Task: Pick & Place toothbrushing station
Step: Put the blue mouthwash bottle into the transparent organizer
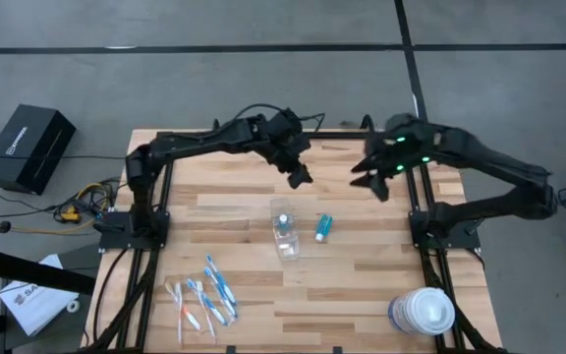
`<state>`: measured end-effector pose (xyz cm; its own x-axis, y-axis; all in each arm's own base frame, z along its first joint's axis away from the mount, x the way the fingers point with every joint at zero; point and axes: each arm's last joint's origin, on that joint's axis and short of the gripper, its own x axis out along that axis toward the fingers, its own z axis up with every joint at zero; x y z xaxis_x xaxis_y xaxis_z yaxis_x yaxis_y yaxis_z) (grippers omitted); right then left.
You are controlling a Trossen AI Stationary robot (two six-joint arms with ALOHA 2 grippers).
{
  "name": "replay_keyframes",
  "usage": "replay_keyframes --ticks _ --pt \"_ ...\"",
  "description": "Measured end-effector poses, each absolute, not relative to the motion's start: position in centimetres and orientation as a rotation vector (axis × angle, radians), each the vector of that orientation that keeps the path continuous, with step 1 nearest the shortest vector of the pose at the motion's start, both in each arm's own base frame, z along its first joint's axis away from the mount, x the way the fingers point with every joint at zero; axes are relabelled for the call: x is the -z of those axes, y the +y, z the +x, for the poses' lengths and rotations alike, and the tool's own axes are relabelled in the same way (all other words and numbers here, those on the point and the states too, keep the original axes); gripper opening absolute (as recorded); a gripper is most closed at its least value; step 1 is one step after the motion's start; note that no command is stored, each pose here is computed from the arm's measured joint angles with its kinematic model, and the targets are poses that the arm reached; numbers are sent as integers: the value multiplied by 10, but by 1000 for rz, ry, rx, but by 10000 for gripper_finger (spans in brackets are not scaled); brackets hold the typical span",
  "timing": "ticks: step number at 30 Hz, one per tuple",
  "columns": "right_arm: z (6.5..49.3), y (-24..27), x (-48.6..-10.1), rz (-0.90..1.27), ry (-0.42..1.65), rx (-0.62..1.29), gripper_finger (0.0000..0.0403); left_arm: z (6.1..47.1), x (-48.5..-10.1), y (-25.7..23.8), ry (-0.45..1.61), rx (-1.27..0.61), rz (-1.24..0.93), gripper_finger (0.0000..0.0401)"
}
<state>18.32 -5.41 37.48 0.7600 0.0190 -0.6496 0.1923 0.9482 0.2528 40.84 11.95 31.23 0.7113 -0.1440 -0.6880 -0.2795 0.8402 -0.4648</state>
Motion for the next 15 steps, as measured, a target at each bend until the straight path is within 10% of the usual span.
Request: replay_keyframes --ticks 15 --pt "161 -51 -454 103 527 180 204 460 -232 97 894 -120 -930 184"
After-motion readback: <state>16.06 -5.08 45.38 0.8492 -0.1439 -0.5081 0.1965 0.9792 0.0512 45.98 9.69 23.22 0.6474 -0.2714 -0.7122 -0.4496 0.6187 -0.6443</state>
